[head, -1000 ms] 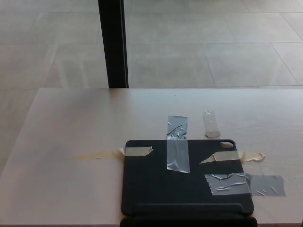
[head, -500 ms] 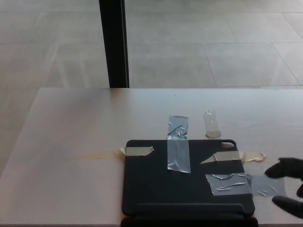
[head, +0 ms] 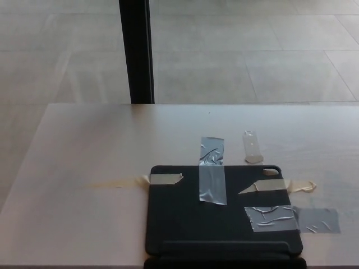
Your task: The robot uses its right hand to open a folded tablet cover kept in the middle of the desk
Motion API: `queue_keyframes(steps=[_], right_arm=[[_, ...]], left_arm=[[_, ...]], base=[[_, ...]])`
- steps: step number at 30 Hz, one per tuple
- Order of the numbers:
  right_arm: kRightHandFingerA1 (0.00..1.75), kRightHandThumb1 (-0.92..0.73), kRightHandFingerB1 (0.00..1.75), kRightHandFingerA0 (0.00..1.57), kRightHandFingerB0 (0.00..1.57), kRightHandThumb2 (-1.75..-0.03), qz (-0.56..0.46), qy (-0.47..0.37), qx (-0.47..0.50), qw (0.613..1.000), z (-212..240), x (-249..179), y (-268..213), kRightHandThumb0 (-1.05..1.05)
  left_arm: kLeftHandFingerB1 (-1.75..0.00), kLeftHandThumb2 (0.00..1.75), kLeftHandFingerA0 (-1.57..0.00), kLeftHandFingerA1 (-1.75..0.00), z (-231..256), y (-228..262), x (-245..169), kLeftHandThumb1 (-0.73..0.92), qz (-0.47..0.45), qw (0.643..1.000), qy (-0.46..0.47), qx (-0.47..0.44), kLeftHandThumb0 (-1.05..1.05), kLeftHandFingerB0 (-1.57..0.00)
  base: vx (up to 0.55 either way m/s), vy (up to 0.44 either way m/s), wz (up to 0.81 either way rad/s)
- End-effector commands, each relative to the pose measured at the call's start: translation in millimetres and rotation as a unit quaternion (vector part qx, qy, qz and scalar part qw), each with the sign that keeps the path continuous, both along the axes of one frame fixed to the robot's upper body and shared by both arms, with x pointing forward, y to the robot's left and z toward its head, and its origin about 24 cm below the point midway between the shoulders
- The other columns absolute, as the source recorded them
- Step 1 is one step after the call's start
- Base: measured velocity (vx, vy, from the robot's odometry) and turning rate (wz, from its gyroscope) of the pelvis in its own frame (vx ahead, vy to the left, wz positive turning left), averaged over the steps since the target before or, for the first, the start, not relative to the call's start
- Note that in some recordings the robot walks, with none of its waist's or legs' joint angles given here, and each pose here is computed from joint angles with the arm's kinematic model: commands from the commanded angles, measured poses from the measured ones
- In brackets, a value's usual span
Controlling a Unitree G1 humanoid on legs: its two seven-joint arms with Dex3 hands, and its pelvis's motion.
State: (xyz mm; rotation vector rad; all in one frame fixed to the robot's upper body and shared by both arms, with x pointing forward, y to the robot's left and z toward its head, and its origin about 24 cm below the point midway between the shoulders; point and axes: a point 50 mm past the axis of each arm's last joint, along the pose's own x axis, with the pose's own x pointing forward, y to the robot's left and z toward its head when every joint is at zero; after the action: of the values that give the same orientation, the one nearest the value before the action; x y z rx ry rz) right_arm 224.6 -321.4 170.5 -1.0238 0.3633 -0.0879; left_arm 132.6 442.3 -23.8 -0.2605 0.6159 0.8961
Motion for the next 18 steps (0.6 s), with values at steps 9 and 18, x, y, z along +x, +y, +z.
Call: queue_keyframes(steps=[9, 18], right_arm=[[1.3, -0.9, 0.52, 0.49, 0.26, -0.69, -0.588, -0.417, 0.236, 0.652, -126.5, -168.5, -142.7, -0.89], [0.82, -0.91, 0.54, 0.35, 0.42, -0.67, -0.648, -0.381, 0.29, 0.592, -174.6, -154.0, -131.3, -0.78]], left_arm=[[-0.61, 0.63, -0.67, -0.86, -6.4, 3.8, -25.6, 0.77, 0.01, 1.0, 0.02, -0.011, -0.77, -0.35], [-0.62, 0.63, -0.63, -0.82, -12.3, 0.9, -32.8, 0.76, 0.014, 0.999, 0.029, -0.016, -0.78, -0.38]], base=[[0.0, 0.0, 0.0], [0.0, 0.0, 0.0]])
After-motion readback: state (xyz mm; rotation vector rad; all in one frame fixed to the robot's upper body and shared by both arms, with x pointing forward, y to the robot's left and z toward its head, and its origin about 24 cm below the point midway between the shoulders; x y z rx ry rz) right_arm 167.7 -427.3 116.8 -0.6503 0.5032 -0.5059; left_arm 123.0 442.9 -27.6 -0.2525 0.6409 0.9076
